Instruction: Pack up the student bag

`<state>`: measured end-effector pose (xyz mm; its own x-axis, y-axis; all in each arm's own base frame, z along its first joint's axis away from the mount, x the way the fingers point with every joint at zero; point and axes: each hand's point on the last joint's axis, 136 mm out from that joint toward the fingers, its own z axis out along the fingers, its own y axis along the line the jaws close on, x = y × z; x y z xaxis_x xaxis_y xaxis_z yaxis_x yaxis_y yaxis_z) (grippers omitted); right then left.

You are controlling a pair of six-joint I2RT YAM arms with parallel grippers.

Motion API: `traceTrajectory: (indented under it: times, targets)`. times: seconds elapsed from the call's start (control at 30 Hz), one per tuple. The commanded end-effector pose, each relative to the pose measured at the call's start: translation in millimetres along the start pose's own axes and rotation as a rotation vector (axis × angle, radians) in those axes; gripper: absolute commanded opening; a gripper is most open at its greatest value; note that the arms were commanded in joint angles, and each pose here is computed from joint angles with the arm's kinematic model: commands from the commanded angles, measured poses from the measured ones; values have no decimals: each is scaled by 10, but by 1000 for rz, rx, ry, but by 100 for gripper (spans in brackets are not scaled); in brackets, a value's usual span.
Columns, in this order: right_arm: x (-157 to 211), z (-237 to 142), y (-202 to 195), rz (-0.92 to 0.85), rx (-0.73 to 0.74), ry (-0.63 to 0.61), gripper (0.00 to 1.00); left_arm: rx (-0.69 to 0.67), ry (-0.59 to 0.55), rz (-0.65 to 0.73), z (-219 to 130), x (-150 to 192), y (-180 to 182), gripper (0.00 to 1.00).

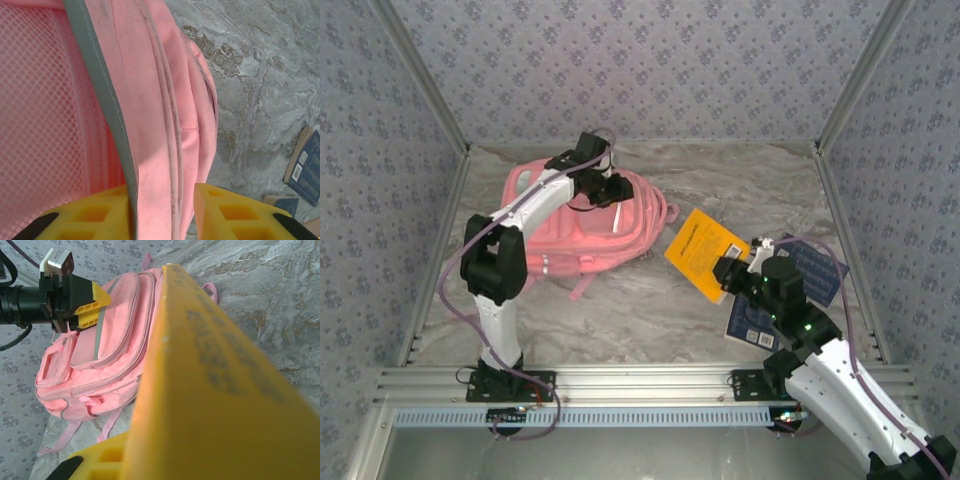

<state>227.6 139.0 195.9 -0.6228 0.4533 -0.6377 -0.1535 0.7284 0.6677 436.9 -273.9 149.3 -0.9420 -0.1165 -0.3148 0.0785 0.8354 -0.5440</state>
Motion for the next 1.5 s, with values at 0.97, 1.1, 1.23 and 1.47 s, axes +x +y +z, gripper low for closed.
traceTrajectory:
  times: [0.97, 1.1, 1.23, 1.47]
  targets:
    - [-460, -406, 113, -185, 130, -28, 0, 111, 55, 426, -795, 488, -974, 0]
    - [-461, -421, 282, -155, 29, 0, 0, 203, 25, 461, -1148, 572, -1158, 0]
    - [-479, -454, 376, -108, -24, 17, 0, 285, -4, 478, -1491, 621, -1279, 0]
    - [-401, -387, 618, 74, -243, 101, 0, 537, -31, 410, -1859, 551, -1333, 0]
